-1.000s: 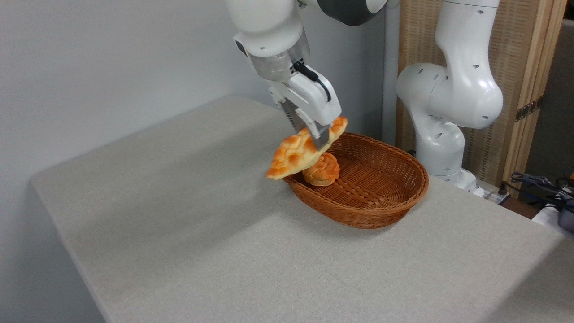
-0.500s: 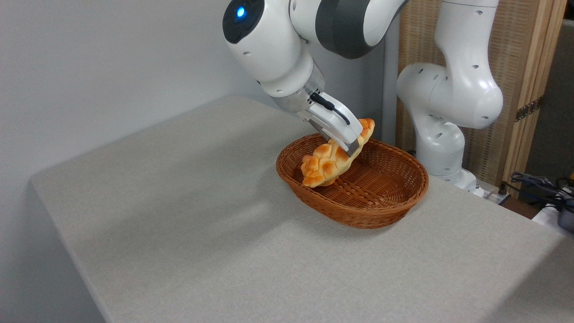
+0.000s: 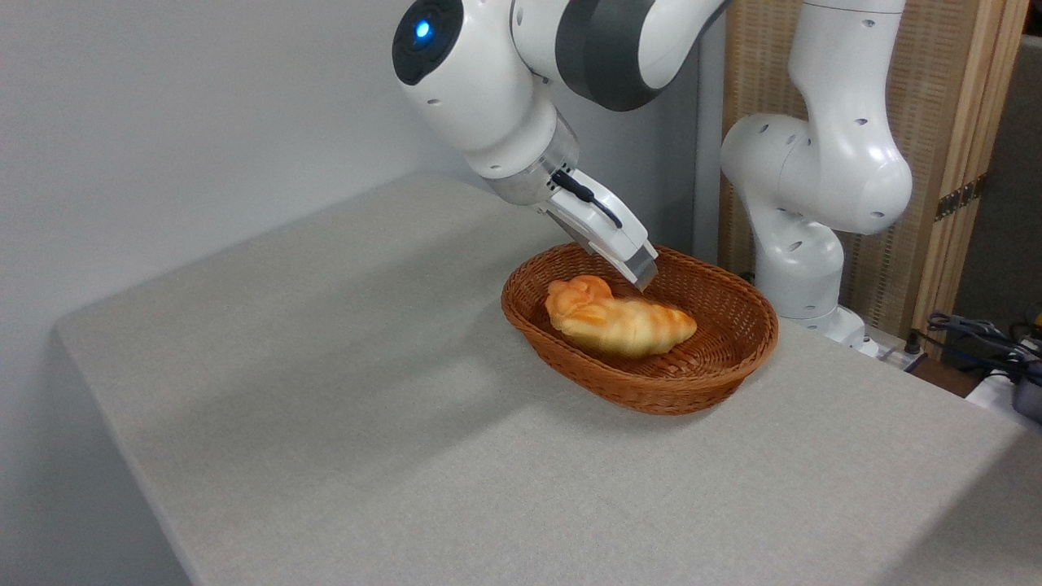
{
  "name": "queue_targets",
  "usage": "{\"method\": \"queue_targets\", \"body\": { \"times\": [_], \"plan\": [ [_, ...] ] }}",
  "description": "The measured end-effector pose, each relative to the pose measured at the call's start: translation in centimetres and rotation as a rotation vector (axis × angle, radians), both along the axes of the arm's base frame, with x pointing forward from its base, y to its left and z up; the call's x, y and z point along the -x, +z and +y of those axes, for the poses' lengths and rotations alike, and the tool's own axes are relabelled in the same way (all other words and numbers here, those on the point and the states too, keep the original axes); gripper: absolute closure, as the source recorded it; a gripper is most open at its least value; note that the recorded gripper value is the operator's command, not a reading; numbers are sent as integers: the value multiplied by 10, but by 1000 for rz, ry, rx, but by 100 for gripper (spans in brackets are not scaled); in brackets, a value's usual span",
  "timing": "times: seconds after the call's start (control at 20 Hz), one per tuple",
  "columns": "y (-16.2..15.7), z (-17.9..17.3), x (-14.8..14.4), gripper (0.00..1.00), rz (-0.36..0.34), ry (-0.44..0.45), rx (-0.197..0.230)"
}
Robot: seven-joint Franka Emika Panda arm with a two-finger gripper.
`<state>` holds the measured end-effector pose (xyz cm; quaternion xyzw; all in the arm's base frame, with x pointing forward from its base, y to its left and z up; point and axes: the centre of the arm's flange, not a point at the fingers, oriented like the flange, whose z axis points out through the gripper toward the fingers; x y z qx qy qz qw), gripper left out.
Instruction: Put bread into the basket
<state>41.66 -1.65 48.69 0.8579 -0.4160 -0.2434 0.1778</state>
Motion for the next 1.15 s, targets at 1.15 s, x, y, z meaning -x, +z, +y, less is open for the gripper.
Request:
{"method": "queue_targets", "body": {
  "times": [1.15],
  "plan": [
    [82, -26, -99, 0, -692, 169, -39]
  ]
}}
